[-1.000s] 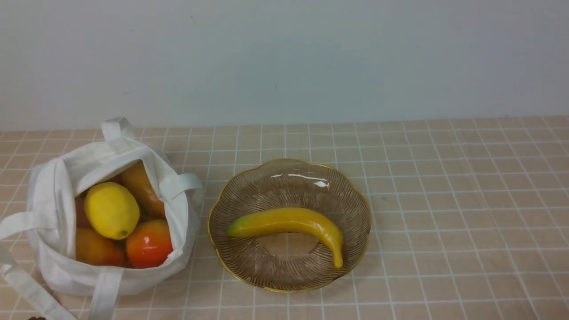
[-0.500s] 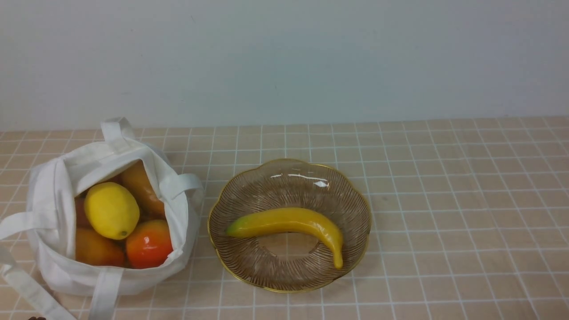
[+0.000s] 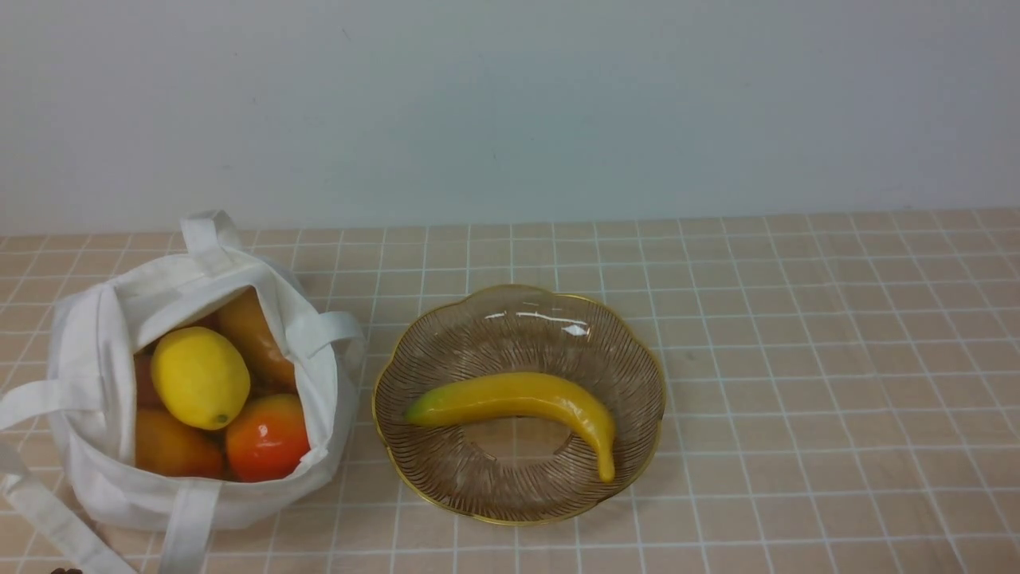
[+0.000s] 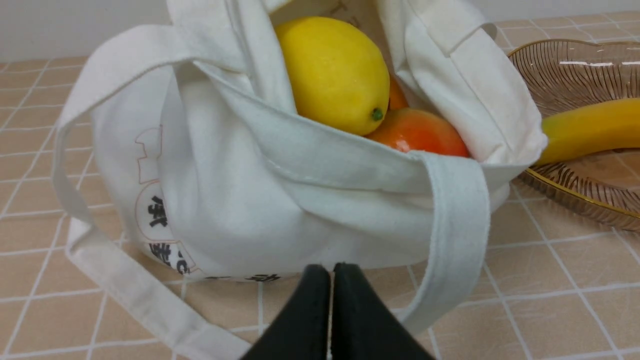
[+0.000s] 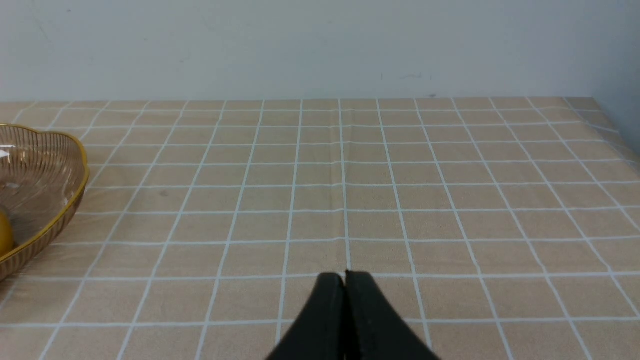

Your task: Take the fruit out of the bag on the brown coffee tablecloth and place them on the plate.

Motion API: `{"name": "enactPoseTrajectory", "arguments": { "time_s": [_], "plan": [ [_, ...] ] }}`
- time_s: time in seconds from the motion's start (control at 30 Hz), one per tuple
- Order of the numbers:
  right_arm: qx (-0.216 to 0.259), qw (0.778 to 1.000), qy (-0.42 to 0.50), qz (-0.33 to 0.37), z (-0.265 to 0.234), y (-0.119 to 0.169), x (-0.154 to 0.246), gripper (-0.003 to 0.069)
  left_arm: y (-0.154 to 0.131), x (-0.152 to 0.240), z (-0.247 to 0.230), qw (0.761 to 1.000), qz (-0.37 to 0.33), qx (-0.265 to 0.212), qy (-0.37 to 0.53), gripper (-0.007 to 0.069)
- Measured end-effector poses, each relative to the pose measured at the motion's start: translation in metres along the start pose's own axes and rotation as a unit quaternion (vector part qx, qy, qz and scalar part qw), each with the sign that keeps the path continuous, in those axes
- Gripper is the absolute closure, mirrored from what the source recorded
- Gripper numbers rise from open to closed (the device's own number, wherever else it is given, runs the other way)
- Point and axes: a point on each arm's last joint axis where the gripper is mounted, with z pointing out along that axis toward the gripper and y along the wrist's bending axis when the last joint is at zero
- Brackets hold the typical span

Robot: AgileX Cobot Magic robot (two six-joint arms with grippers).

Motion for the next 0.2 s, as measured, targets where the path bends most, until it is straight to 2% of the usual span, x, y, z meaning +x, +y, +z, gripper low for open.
{"name": "enactPoseTrajectory", "arguments": {
  "time_s": [0.2],
  "plan": [
    [0.000,1.000,0.000,0.000,0.0000,0.0000,0.0000,0.0676,0.0000,0.0000,0.0000,1.000,0.001,0.000,0.000,0.0633]
  ]
}}
